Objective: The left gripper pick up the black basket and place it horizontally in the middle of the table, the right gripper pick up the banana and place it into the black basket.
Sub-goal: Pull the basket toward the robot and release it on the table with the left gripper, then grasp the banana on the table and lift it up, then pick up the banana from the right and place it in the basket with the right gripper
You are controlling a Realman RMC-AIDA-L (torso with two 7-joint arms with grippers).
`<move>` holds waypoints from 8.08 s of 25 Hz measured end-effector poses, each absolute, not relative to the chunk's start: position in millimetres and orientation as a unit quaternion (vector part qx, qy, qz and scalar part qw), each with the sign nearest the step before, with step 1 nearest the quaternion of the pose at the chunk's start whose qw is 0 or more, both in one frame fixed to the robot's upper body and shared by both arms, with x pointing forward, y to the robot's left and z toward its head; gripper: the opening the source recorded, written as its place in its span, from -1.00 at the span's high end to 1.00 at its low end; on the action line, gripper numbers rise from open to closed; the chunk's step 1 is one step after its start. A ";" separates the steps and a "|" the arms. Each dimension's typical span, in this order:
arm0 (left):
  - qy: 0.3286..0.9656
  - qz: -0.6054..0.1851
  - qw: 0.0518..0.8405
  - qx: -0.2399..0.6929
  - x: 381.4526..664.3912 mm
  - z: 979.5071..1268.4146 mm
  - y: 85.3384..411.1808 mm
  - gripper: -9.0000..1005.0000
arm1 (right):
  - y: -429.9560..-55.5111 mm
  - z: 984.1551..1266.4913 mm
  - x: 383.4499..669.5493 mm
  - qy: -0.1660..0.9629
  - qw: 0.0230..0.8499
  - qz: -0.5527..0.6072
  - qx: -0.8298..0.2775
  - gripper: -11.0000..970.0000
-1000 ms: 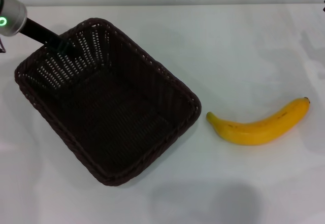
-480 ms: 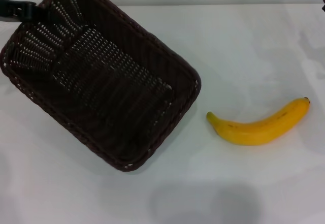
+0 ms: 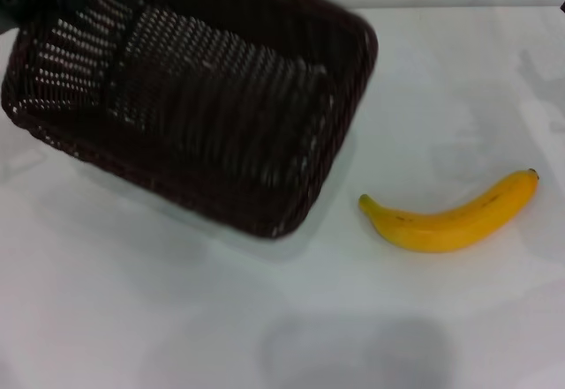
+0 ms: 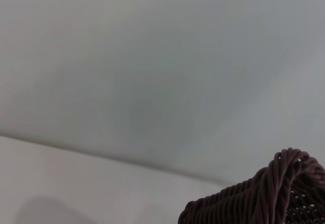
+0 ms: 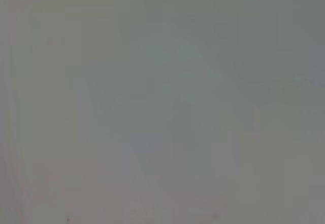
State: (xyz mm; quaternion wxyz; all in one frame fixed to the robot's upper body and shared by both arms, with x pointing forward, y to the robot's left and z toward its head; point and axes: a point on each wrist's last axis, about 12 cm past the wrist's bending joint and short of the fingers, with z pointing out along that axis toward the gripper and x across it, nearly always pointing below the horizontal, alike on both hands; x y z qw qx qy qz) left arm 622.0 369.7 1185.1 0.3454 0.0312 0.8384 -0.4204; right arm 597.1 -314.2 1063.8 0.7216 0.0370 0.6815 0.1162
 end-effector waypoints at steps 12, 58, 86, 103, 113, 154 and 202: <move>0.811 -0.430 0.371 -0.142 608.9 1125.6 375.8 0.55 | -320.6 1066.2 598.2 0.680 0.725 0.104 0.035 -0.74; 0.870 -0.348 0.347 -0.039 612.1 1097.5 331.8 0.18 | -326.3 1066.6 600.4 0.686 0.721 0.092 0.036 -0.74; 0.749 -0.356 0.554 -0.075 543.1 1085.6 383.2 -0.75 | -339.0 1066.8 598.1 0.689 0.714 0.105 0.061 -0.74; 0.679 -0.168 0.703 -0.125 486.0 1032.4 384.5 -0.76 | -374.0 1137.4 606.7 0.717 0.653 0.232 -0.075 -0.73; 0.682 -0.159 0.700 -0.140 483.7 1027.3 385.1 -0.76 | -349.9 1188.0 587.9 0.691 0.537 0.306 -0.375 -0.73; 0.667 -0.173 0.710 -0.145 498.0 1033.9 378.2 -0.76 | -192.3 1164.0 575.2 0.724 0.172 0.093 -0.662 -0.69; 0.655 -0.175 0.716 -0.168 506.8 1036.4 375.2 -0.76 | -90.6 1190.7 601.9 0.581 0.473 0.041 -0.661 0.02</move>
